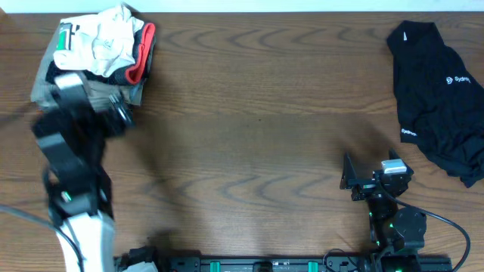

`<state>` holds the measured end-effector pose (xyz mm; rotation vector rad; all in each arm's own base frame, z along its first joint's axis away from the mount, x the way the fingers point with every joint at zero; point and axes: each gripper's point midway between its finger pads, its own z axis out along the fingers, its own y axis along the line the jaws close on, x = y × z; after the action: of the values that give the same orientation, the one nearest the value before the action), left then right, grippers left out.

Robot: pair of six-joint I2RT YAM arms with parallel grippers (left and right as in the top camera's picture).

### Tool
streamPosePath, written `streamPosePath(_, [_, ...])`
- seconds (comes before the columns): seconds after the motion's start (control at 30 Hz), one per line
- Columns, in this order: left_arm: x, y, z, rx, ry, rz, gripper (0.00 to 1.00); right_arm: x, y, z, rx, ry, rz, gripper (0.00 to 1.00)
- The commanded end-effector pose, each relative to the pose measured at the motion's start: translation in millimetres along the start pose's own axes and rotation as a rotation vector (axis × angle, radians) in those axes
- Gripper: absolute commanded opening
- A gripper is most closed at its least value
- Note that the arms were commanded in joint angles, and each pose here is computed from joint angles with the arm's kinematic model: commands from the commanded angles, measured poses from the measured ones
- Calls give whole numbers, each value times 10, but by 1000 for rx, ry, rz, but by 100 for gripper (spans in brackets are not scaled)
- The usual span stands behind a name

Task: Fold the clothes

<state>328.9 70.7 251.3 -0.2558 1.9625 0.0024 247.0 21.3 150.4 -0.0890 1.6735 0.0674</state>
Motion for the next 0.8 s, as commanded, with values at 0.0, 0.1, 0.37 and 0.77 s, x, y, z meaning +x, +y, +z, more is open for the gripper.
streamPosePath(0.0, [288, -159, -170, 59, -17, 21, 98, 4, -3, -3, -2, 0, -11, 99])
streamPosePath(0.1, [551, -258, -285, 95, -33, 38, 98, 4, -3, -3, -2, 0, -11, 99])
streamPosePath(0.37, [1085, -409, -421, 172, -102, 72, 98, 4, -3, -3, -2, 0, -11, 99])
streamPosePath(0.77, [1492, -479, -408, 229, -194, 94, 98, 4, -3, -3, -2, 0, -11, 99])
